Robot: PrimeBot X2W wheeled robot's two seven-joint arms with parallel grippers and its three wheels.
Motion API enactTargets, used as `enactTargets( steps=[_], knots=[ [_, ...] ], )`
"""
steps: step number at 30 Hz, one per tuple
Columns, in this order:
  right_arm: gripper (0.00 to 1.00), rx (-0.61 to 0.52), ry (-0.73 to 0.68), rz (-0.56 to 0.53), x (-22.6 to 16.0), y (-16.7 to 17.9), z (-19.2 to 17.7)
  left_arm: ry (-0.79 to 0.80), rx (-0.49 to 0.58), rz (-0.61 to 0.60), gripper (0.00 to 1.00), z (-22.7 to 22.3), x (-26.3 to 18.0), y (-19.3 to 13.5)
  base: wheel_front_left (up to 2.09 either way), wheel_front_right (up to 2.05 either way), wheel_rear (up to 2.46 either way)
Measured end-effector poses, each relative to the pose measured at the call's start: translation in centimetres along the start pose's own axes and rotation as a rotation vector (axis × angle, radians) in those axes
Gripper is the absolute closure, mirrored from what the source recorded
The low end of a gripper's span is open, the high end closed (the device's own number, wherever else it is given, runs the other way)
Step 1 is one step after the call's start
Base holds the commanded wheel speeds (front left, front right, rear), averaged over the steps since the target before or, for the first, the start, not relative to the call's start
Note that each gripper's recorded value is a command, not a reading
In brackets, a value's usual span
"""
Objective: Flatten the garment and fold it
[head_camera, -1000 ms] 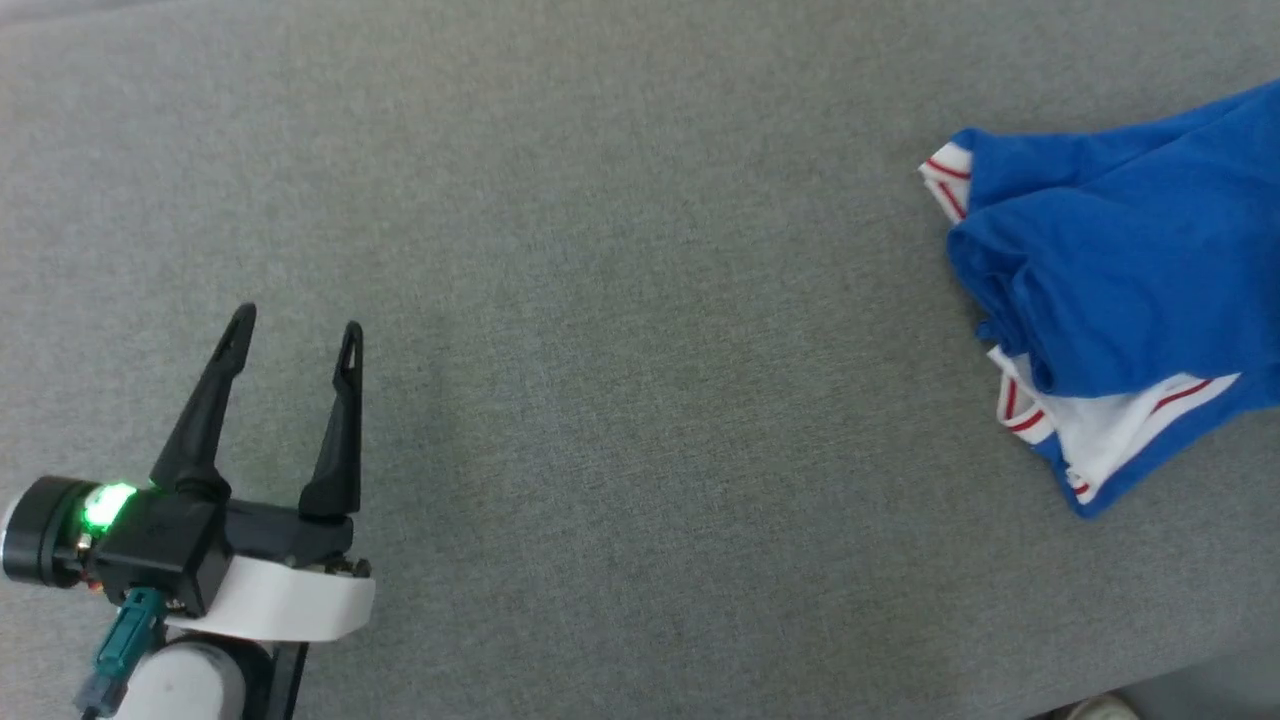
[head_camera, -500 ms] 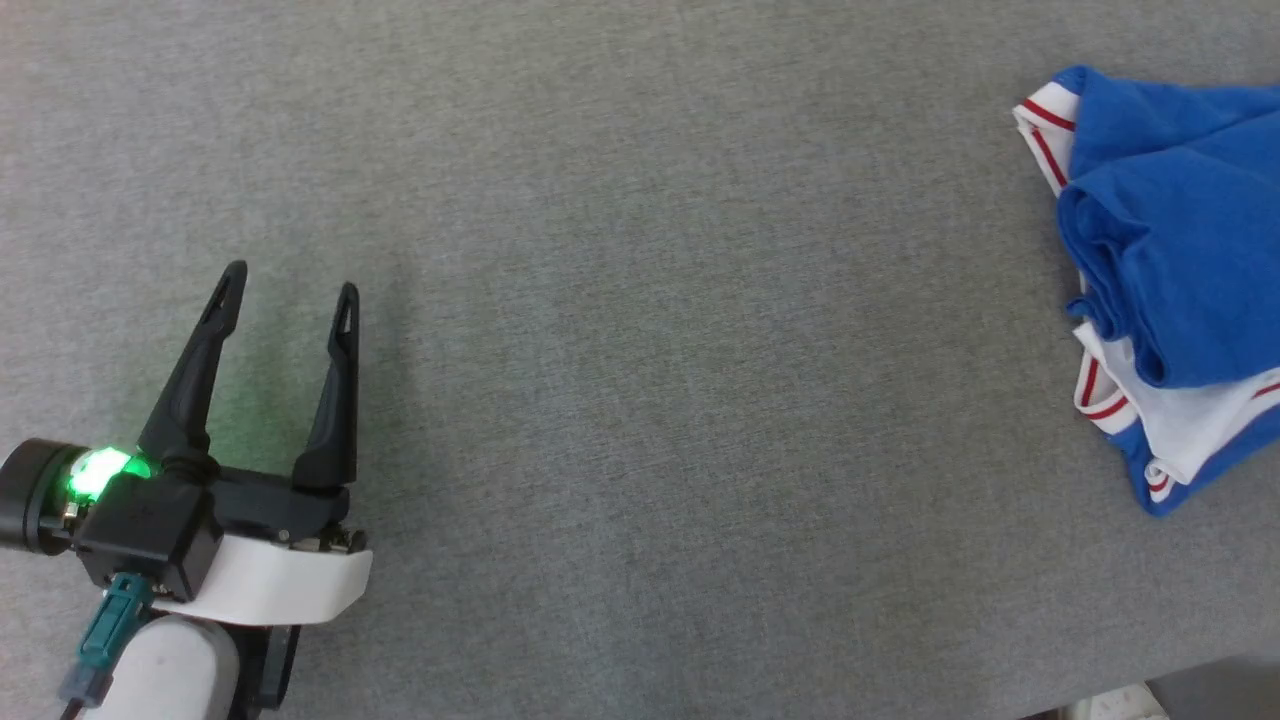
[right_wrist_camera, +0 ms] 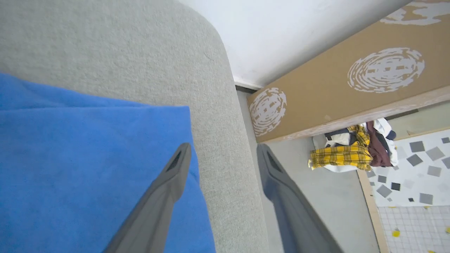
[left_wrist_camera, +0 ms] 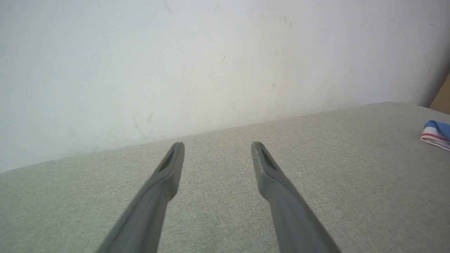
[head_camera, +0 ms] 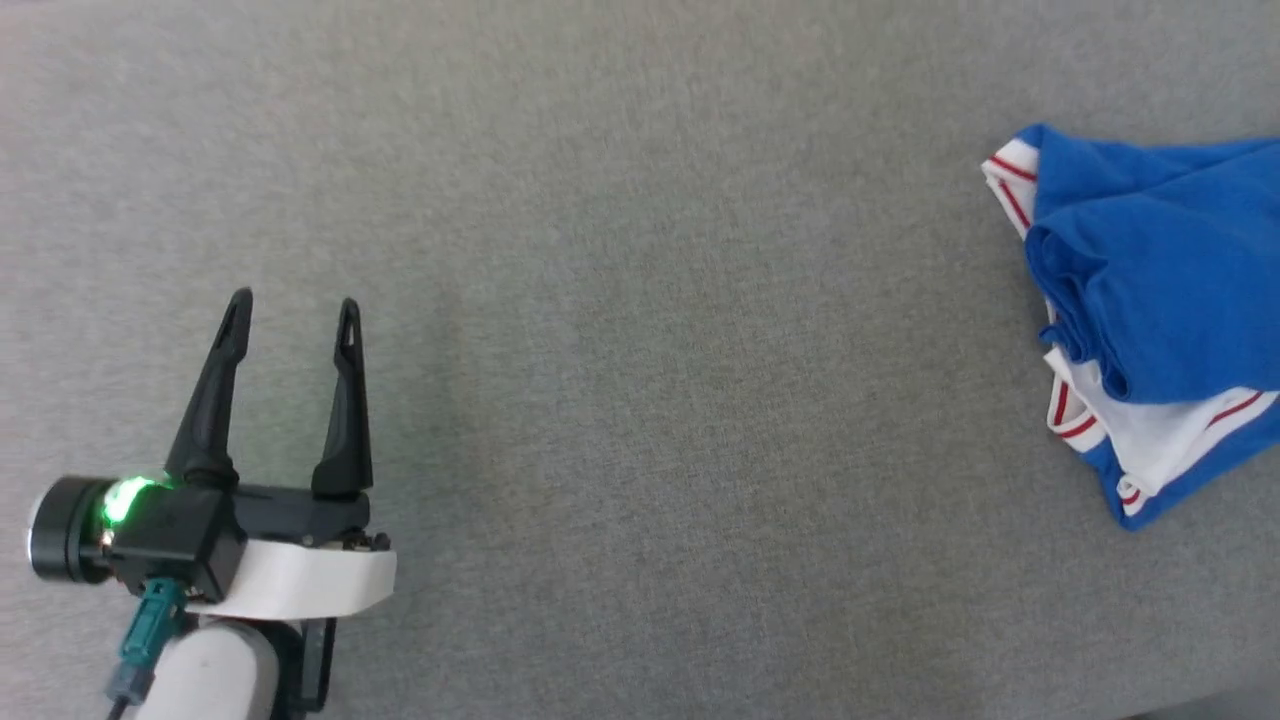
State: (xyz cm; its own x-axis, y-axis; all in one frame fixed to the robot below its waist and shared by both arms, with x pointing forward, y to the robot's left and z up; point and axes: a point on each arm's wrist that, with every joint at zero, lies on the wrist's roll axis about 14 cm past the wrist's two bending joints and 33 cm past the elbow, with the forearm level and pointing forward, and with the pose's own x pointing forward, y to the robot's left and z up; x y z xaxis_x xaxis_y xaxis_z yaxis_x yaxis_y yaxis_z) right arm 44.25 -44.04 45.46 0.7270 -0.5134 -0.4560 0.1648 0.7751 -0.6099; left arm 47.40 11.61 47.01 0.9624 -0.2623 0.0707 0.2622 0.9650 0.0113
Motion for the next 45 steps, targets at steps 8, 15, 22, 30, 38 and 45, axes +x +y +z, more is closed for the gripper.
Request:
enactTargets(
  steps=[8, 15, 22, 30, 38, 45],
  knots=[
    [0.0, 0.2, -0.263, 0.034, -4.5, 0.8, 4.1, -0.056, 0.022, 0.076, 0.0, 3.6, -2.7, 0.7, 0.0, 0.0, 0.0],
    [0.0, 0.311, -0.452, 0.061, -9.4, 1.1, 7.3, -0.124, 0.044, 0.137, 0.0, 7.1, -5.4, 1.5, 0.0, 0.0, 0.0],
    [0.0, 0.454, -0.605, 0.116, -14.1, 3.0, 9.3, -0.196, 0.045, 0.205, 0.0, 10.3, -8.1, 2.4, 0.0, 0.0, 0.0],
    [0.0, 0.529, -0.723, 0.224, -18.4, 7.2, 10.4, -0.211, -0.002, 0.276, 0.0, 11.1, -11.5, 3.5, 0.0, 0.0, 0.0],
    [0.0, 0.546, -0.808, 0.309, -21.4, 10.0, 10.9, -0.167, -0.037, 0.31, 0.0, 9.7, -13.7, 4.0, 0.0, 0.0, 0.0],
    [0.0, 0.57, -0.842, 0.345, -22.7, 11.4, 9.2, -0.116, 0.014, 0.268, 0.0, 8.3, -15.0, 2.8, 0.0, 0.0, 0.0]
  ],
)
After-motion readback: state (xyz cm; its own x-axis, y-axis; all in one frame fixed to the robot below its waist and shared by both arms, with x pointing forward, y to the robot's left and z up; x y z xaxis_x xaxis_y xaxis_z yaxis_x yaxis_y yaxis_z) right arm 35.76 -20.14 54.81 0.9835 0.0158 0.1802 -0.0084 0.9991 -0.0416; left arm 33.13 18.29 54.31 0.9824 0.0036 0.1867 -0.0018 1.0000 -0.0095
